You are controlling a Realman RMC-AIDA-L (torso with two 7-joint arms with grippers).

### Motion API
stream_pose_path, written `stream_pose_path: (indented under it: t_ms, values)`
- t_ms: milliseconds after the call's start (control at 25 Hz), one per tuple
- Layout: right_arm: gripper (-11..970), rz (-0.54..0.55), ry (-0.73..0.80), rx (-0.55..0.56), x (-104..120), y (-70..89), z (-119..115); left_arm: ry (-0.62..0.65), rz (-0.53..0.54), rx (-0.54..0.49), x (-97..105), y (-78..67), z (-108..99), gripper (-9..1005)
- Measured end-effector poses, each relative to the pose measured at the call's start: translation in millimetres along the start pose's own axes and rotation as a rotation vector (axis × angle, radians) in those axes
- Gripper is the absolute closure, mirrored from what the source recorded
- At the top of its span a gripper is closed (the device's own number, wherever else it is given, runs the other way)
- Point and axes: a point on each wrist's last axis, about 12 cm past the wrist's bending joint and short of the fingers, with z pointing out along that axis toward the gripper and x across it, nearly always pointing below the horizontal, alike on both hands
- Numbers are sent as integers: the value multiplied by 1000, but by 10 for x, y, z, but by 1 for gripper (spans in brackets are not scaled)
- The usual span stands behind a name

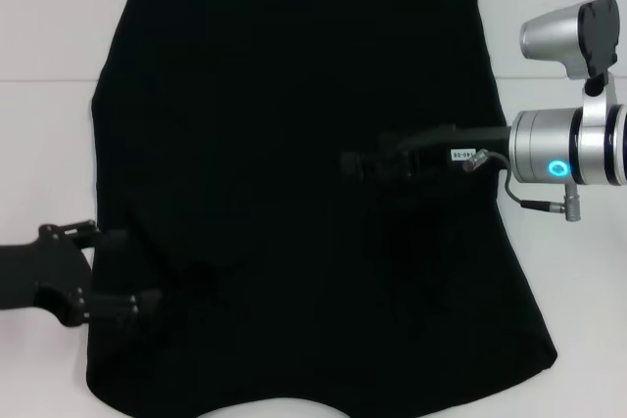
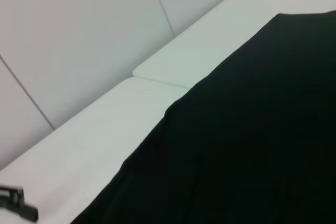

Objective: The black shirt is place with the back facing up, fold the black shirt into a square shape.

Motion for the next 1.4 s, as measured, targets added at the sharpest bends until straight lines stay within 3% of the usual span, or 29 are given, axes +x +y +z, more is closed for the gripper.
stream_pose_path:
  t_ms: [320, 1160, 1400]
  values:
    - [53, 57, -44, 26, -39, -40, -15, 159, 110, 22, 11, -49, 283, 94]
    - [65, 94, -86, 31, -48, -93, -90, 224, 190, 27, 9, -61, 447, 116]
    - [87, 94, -87, 34, -39, -100, -97, 231, 192, 19, 3, -47, 454, 193]
